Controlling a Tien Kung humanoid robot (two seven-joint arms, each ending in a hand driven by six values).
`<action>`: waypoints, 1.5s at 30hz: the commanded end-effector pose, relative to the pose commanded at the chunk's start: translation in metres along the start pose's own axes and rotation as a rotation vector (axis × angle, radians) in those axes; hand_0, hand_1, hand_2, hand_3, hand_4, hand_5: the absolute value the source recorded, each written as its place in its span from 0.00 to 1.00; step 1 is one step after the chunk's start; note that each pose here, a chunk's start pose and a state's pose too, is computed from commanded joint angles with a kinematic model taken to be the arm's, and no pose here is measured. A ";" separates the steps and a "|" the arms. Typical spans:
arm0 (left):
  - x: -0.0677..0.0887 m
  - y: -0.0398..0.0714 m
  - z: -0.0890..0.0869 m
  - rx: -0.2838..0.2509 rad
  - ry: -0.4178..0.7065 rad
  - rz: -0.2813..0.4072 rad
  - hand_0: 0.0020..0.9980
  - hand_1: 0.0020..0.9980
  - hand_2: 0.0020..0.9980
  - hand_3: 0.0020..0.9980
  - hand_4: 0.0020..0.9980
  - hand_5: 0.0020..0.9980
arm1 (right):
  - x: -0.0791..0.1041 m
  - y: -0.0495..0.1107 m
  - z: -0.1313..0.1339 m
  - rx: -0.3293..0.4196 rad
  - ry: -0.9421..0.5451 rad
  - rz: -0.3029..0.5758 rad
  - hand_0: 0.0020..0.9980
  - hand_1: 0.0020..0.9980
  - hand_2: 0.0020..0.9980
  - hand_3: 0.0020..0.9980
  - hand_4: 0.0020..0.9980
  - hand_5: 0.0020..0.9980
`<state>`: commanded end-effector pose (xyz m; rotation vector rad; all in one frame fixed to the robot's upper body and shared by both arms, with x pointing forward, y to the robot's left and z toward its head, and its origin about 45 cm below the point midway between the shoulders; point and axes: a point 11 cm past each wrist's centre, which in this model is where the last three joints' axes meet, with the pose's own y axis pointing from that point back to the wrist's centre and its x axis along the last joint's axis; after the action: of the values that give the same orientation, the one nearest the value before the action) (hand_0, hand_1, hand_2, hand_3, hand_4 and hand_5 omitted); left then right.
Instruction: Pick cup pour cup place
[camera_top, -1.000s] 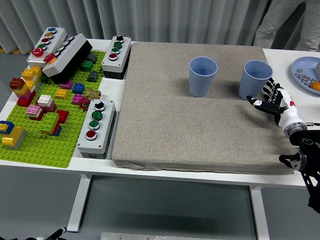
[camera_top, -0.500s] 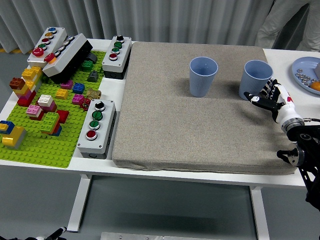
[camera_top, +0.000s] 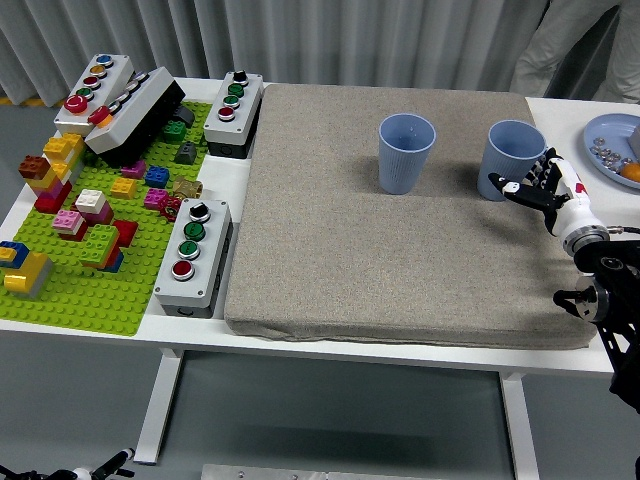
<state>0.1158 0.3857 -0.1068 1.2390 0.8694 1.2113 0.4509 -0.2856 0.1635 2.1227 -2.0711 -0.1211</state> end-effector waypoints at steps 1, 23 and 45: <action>0.000 0.000 0.000 0.000 -0.001 0.000 0.84 0.84 0.91 0.80 0.60 1.00 | 0.000 0.000 0.000 0.000 0.000 0.000 1.00 0.96 1.00 1.00 0.82 0.20; 0.000 0.000 0.007 -0.010 -0.004 0.002 0.84 0.84 0.91 0.80 0.61 1.00 | -0.001 -0.003 -0.003 0.009 -0.024 0.011 1.00 0.96 1.00 1.00 0.82 0.19; -0.002 0.000 0.010 -0.014 -0.014 -0.001 0.84 0.84 0.91 0.80 0.60 1.00 | -0.003 -0.004 0.003 0.005 -0.057 0.009 1.00 0.96 1.00 1.00 0.81 0.19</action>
<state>0.1253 0.3817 -0.1055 1.2341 0.8505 1.2047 0.4542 -0.2827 0.1594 2.1366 -2.1138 -0.1773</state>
